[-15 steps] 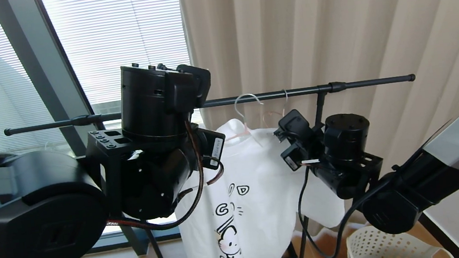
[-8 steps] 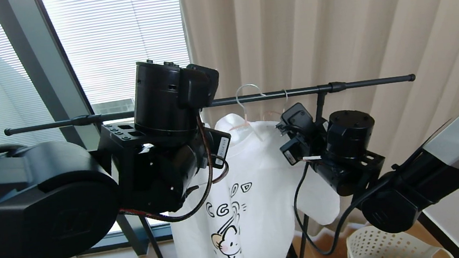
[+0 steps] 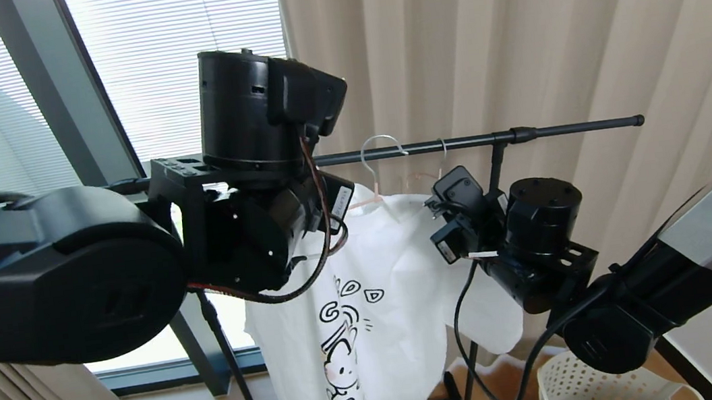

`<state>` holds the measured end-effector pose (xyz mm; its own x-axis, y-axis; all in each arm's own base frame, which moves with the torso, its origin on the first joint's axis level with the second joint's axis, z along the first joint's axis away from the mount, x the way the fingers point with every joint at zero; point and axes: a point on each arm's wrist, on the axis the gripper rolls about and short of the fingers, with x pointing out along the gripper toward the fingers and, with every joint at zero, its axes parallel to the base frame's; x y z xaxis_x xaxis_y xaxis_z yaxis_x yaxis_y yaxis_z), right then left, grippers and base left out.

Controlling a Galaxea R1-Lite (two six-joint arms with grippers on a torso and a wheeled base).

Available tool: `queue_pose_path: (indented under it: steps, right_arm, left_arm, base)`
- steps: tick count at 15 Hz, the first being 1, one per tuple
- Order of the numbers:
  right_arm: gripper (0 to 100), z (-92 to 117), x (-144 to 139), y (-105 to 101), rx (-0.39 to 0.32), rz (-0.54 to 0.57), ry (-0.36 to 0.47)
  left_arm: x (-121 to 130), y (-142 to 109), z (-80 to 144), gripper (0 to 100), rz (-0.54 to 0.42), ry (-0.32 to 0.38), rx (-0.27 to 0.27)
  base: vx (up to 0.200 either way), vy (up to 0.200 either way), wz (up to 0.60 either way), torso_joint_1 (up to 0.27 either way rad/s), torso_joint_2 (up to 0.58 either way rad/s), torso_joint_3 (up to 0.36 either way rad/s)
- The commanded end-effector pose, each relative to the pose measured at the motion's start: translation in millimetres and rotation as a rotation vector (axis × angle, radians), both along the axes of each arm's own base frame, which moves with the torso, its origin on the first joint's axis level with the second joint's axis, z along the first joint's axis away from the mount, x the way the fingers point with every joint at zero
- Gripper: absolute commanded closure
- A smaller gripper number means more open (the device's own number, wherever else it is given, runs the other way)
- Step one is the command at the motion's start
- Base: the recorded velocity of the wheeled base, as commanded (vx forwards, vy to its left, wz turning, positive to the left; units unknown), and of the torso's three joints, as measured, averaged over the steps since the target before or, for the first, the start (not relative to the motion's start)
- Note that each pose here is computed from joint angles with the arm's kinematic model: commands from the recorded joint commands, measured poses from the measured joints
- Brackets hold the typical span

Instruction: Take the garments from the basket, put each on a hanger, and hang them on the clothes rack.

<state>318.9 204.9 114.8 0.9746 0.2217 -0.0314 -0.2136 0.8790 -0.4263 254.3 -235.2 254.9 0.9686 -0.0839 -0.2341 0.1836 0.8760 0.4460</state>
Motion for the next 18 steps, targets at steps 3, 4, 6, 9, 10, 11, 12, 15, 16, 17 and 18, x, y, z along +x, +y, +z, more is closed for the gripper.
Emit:
queue_pose_path:
  steps: [3, 4, 6, 9, 10, 11, 12, 15, 16, 17, 18]
  right_arm:
    - [100, 2.5, -11.6, -1.1, 0.003, 0.066, -0.009]
    - [100, 1.8, -12.0, -1.2, 0.003, 0.077, -0.006]
    - [100, 0.6, -13.8, -1.7, 0.001, 0.104, 0.0]
    - [100, 0.9, -18.2, -4.1, 0.001, 0.149, 0.003]
    - [100, 0.3, -20.6, -5.3, 0.001, 0.17, 0.004]
    - [100, -0.8, -21.1, -5.4, -0.001, 0.178, 0.005]
    - [100, -0.8, -21.1, -5.4, -0.001, 0.18, 0.005]
    - [100, 0.4, -21.0, -4.9, 0.002, 0.195, 0.001]
    - [100, 1.6, -19.9, -4.1, 0.005, 0.195, -0.004]
    - [100, 3.1, -18.3, -3.8, 0.009, 0.189, -0.011]
    - [100, 3.5, -17.1, -3.0, 0.01, 0.186, -0.014]
  left_arm:
    - [1.1, 20.0, 0.9, 100, 0.028, 0.046, 0.112]
    - [-0.6, 24.2, -3.1, 100, 0.03, 0.061, 0.137]
    - [5.2, 32.6, -4.9, 100, 0.06, 0.069, 0.144]
    - [15.7, 48.1, 0.4, 100, 0.118, 0.06, 0.13]
    - [17.9, 52.1, 3.5, 100, 0.131, 0.053, 0.124]
    - [19.7, 55.2, 1.8, 100, 0.141, 0.059, 0.129]
    - [19.0, 56.3, -2.6, 100, 0.141, 0.072, 0.146]
    - [10.4, 62.4, -19.6, 100, 0.109, 0.118, 0.278]
    - [6.7, 61.6, -21.2, 100, 0.097, 0.12, 0.295]
    - [2.4, 57.0, -21.8, 100, 0.078, 0.118, 0.296]
    - [0.2, 53.2, -20.0, 100, 0.065, 0.111, 0.287]
  base:
    - [0.0, 0.0, 0.0, 0.0, 0.0, 0.0]
    - [0.0, 0.0, 0.0, 0.0, 0.0, 0.0]
    - [0.0, 0.0, 0.0, 0.0, 0.0, 0.0]
    - [0.0, 0.0, 0.0, 0.0, 0.0, 0.0]
    - [0.0, 0.0, 0.0, 0.0, 0.0, 0.0]
    - [0.0, 0.0, 0.0, 0.0, 0.0, 0.0]
    - [0.0, 0.0, 0.0, 0.0, 0.0, 0.0]
    - [0.0, 0.0, 0.0, 0.0, 0.0, 0.0]
    - [0.0, 0.0, 0.0, 0.0, 0.0, 0.0]
    - [0.0, 0.0, 0.0, 0.0, 0.0, 0.0]
    - [0.0, 0.0, 0.0, 0.0, 0.0, 0.0]
